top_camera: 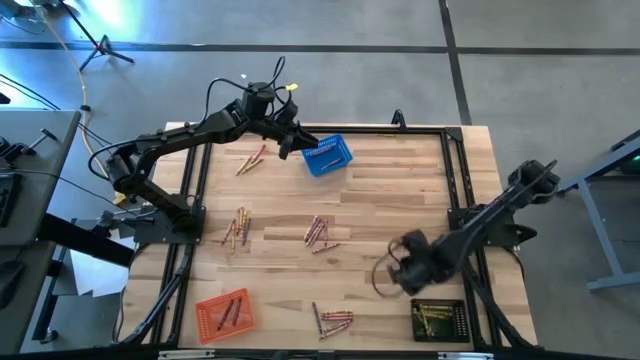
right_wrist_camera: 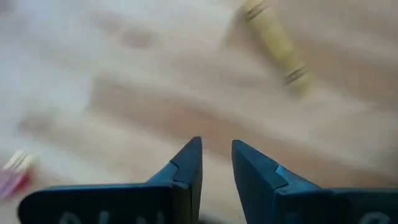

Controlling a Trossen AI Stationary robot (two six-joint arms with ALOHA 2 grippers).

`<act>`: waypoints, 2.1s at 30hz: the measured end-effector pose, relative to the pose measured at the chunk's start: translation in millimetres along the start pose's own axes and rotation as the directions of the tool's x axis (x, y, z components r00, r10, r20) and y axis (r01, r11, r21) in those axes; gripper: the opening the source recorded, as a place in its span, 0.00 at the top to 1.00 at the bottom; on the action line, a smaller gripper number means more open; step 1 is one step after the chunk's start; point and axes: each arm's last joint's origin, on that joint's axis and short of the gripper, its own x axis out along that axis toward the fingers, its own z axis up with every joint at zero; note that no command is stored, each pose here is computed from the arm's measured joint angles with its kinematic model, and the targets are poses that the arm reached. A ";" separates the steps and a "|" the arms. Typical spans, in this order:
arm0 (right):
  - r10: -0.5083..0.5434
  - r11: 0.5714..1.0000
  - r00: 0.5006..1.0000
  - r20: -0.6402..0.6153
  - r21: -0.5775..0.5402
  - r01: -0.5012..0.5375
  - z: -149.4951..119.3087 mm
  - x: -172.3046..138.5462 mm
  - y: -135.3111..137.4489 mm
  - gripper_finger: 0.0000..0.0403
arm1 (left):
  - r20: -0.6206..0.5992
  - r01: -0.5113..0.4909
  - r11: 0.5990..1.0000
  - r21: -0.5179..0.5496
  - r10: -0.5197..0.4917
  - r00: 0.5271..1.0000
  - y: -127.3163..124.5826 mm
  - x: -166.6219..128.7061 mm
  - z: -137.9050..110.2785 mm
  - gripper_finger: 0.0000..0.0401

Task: Sort crayons
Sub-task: Put the yellow crayon into the black bin

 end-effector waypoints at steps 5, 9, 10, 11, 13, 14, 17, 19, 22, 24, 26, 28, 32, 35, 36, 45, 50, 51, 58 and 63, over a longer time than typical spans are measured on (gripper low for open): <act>-0.098 0.993 0.993 -0.059 -0.076 0.093 33.4 8.2 -1.0 0.82 | 0.000 0.000 1.000 -0.008 0.000 1.000 0.0 0.0 0.0 0.74; -0.107 0.988 0.983 -0.152 -0.130 0.087 55.0 23.5 -3.6 0.82 | -0.004 -0.001 1.000 -0.022 0.001 1.000 0.1 0.0 -0.5 0.74; -0.110 0.986 0.981 -0.162 -0.139 0.088 59.4 26.8 -5.1 0.82 | -0.005 -0.001 1.000 -0.023 0.001 1.000 0.1 0.0 -0.6 0.74; -0.116 0.985 0.979 -0.169 -0.146 0.092 64.0 29.6 -6.7 0.82 | -0.005 -0.001 1.000 -0.022 0.001 1.000 0.1 0.0 -0.6 0.74; -0.125 0.982 0.977 -0.171 -0.163 0.097 72.5 33.6 -9.3 0.82 | -0.005 -0.001 1.000 -0.023 0.001 1.000 0.1 0.1 -0.6 0.74; -0.129 0.980 0.977 -0.172 -0.172 0.099 76.3 35.1 -10.5 0.82 | -0.006 -0.002 1.000 -0.024 0.001 1.000 0.1 0.0 -0.7 0.74; -0.133 0.972 0.973 -0.187 -0.215 0.091 86.0 39.4 -13.6 0.81 | -0.007 -0.002 1.000 -0.025 0.002 1.000 0.2 0.0 -0.8 0.74; -0.128 0.967 0.968 -0.216 -0.244 0.074 91.1 42.2 -15.6 0.80 | -0.007 -0.002 1.000 -0.025 0.002 1.000 0.2 0.0 -0.8 0.74; -0.107 0.963 0.960 -0.259 -0.266 0.035 97.0 46.1 -17.1 0.76 | -0.007 -0.002 1.000 -0.025 0.001 1.000 0.1 0.1 -0.9 0.74; -0.098 0.963 0.956 -0.275 -0.270 0.021 99.6 48.3 -18.2 0.73 | -0.007 -0.002 1.000 -0.025 0.002 1.000 0.2 0.0 -0.9 0.74; -0.095 0.961 0.956 -0.276 -0.277 0.016 101.5 49.8 -19.2 0.69 | -0.007 -0.002 1.000 -0.025 0.002 1.000 0.2 0.0 -0.9 0.74; -0.093 0.958 0.956 -0.278 -0.288 0.009 102.5 52.6 -20.8 0.65 | -0.007 -0.002 1.000 -0.025 0.001 1.000 0.1 0.1 -0.9 0.74; -0.079 0.952 0.954 -0.290 -0.306 -0.014 101.8 61.4 -25.0 0.61 | -0.007 -0.002 1.000 -0.025 0.002 1.000 0.2 0.0 -0.9 0.74; -0.077 0.953 0.950 -0.301 -0.303 -0.019 99.7 70.6 -31.0 0.60 | -0.007 -0.002 1.000 -0.025 0.002 1.000 0.1 0.0 -0.9 0.74; -0.079 0.953 0.949 -0.305 -0.301 -0.017 98.9 73.7 -33.4 0.60 | -0.007 -0.002 1.000 -0.025 0.002 1.000 0.1 0.0 -0.9 0.74; -0.073 0.974 0.944 -0.322 -0.228 -0.003 93.2 93.6 -50.2 0.69 | -0.007 -0.002 1.000 -0.024 0.002 1.000 0.2 0.0 -0.8 0.74; -0.053 0.973 0.942 -0.331 -0.228 -0.025 92.8 95.6 -50.2 0.80 | -0.007 -0.002 1.000 -0.024 0.002 1.000 0.2 0.0 -0.8 0.74; -0.050 0.973 0.942 -0.332 -0.229 -0.029 92.7 95.7 -49.9 0.83 | -0.007 -0.002 1.000 -0.024 0.002 1.000 0.1 -0.1 -0.8 0.74; -0.034 0.975 0.941 -0.337 -0.220 -0.044 93.4 96.0 -48.6 0.98 | -0.007 -0.003 1.000 -0.024 0.002 1.000 0.2 0.0 -0.8 0.74; 0.013 0.977 0.951 -0.310 -0.197 -0.078 95.1 83.4 -47.4 0.95 | -0.007 -0.003 1.000 -0.024 0.002 1.000 0.2 0.0 -0.8 0.74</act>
